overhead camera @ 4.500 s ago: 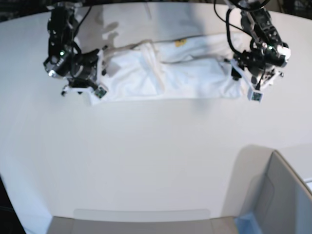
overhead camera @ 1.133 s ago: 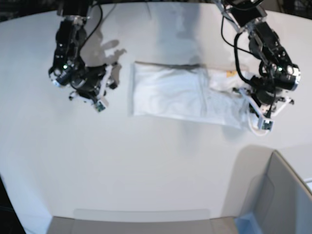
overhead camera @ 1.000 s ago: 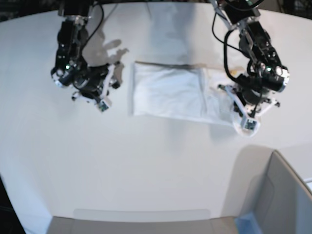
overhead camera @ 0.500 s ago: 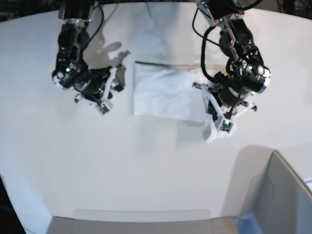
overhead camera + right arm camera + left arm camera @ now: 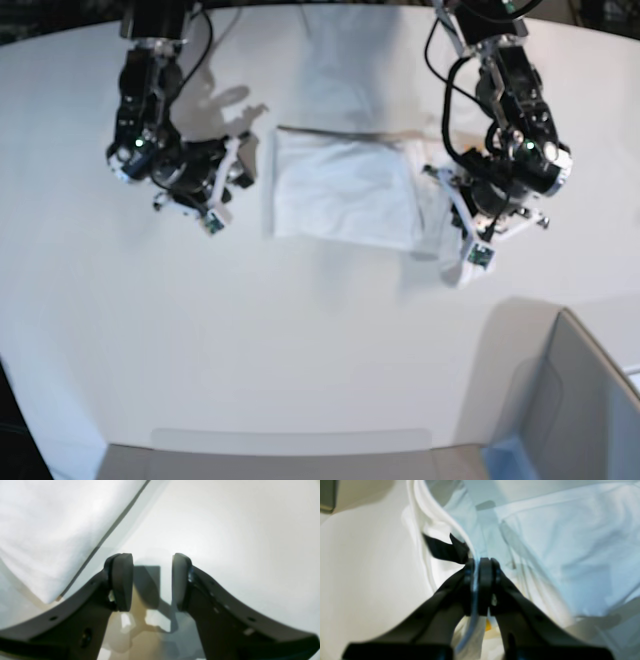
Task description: Layout the t-shirt on the table in an organized manner, then fold the t-shirt properly
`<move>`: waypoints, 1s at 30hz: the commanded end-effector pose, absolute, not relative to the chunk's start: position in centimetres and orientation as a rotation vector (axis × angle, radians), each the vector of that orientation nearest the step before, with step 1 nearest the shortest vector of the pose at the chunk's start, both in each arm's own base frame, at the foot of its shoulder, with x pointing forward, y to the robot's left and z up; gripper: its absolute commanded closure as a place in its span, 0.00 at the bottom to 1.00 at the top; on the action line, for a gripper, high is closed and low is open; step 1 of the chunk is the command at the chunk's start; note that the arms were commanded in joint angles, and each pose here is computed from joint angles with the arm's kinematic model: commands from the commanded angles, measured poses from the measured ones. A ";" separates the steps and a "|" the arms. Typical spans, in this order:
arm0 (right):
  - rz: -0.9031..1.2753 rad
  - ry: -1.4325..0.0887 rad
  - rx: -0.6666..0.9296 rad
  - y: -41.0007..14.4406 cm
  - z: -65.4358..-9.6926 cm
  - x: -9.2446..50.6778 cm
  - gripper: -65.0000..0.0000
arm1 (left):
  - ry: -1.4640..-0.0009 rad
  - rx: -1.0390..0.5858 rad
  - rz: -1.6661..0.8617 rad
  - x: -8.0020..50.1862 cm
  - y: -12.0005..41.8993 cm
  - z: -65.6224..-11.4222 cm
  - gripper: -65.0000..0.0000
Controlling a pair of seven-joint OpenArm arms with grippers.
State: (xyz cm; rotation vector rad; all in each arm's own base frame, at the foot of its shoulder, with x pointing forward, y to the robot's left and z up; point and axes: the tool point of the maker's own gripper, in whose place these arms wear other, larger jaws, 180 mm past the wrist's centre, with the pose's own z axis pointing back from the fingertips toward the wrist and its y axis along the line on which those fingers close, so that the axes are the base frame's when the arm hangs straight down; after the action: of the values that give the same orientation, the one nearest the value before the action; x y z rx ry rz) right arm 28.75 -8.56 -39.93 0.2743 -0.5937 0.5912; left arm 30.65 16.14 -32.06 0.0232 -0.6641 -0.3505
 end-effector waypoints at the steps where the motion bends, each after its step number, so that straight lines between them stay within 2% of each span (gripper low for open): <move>1: 0.613 -0.548 0.249 -9.0 -40.5 28.1 0.59 | -0.707 0.022 -0.353 31.4 15.9 -31.0 0.84; 5: 0.613 -0.547 0.249 -9.0 -40.5 28.0 0.59 | -0.705 0.024 -0.344 31.3 16.1 -31.0 0.65; 11: 0.611 -0.535 0.244 -9.4 -40.8 27.5 0.59 | -0.703 0.025 -0.358 31.3 16.0 -31.0 0.63; 15: 0.612 -0.533 0.245 -9.4 -40.9 27.5 0.59 | -0.703 0.025 -0.358 31.3 16.0 -31.0 0.57; 24: 0.613 -0.537 0.242 -9.4 -40.7 27.7 0.59 | -0.647 0.020 -0.521 30.7 13.4 -32.5 0.57; 30: 0.614 -0.533 0.239 -9.6 -40.8 27.6 0.59 | -0.683 -0.032 -0.471 31.5 13.1 -34.0 0.57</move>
State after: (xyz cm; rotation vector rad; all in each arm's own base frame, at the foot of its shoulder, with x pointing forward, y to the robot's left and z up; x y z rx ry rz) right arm 28.37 -8.71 -40.06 0.2794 -0.5938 0.5887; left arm 30.59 13.16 -35.19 -0.0389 -0.6334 -0.4697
